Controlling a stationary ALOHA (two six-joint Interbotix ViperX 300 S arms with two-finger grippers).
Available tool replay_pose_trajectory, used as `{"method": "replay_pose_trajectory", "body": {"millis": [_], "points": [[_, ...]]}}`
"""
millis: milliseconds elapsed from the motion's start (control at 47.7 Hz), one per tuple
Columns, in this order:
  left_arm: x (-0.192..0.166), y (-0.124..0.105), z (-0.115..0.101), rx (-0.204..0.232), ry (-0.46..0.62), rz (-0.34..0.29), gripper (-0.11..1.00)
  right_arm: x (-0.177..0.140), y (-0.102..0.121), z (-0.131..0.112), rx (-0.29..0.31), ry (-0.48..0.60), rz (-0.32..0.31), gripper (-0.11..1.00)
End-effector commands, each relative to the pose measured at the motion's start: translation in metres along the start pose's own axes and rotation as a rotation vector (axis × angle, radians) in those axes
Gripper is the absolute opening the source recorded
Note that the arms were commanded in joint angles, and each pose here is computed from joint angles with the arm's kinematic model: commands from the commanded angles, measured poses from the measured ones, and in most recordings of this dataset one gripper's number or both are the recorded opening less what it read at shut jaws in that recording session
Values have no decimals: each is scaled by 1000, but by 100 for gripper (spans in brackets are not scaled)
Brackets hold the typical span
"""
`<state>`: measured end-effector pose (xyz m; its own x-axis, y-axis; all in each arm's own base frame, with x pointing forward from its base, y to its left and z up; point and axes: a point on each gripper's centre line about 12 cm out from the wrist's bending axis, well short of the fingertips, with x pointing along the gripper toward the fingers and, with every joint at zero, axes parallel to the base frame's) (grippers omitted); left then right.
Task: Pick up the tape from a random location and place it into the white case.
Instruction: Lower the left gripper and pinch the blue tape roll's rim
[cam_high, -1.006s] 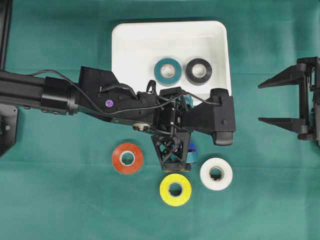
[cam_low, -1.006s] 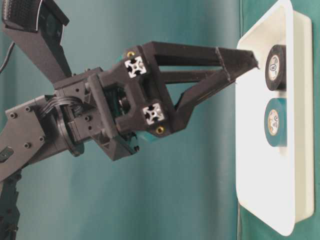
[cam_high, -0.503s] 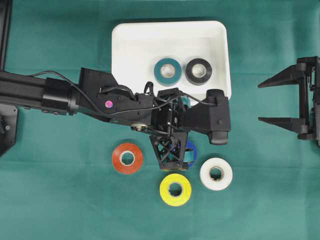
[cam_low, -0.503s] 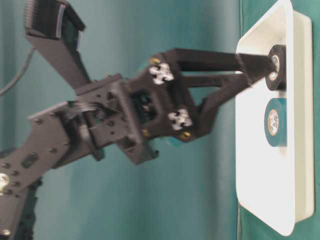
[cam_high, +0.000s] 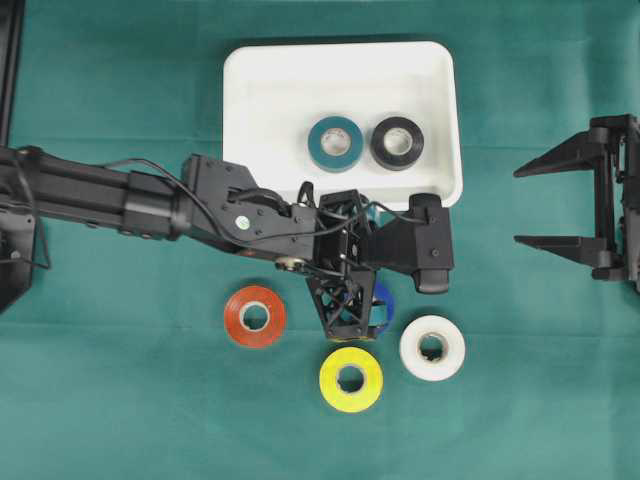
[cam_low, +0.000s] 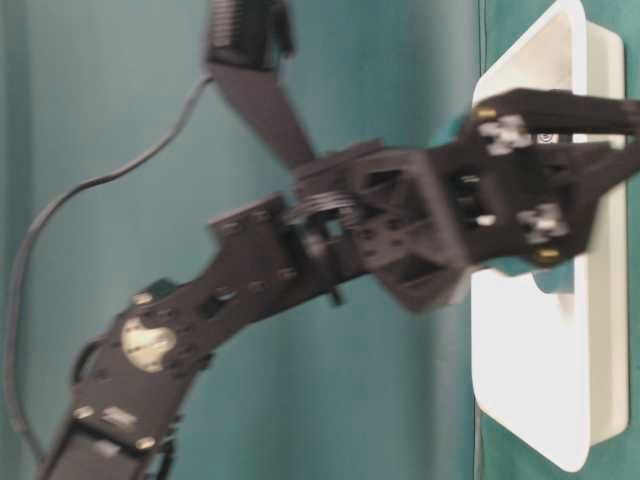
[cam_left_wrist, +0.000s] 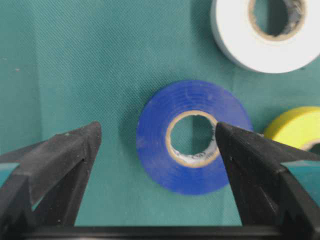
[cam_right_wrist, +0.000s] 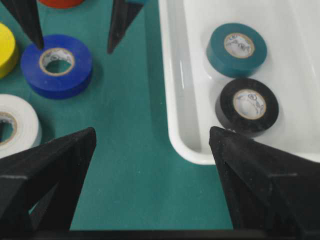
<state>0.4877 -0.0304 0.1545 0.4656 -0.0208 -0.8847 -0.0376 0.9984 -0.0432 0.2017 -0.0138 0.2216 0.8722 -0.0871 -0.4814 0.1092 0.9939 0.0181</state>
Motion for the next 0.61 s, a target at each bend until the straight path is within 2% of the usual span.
{"method": "replay_pose_trajectory", "body": {"millis": [0, 231, 587], "points": [[-1, -1, 6, 1, -27, -3, 99, 0, 0, 10, -4, -24, 1, 89], [22, -3, -7, 3, 20, -1, 99, 0, 0, 10, -6, -22, -1, 89], [32, -2, -15, 3, 35, 1, 99, 0, 0, 10, -9, -23, 0, 89]]}}
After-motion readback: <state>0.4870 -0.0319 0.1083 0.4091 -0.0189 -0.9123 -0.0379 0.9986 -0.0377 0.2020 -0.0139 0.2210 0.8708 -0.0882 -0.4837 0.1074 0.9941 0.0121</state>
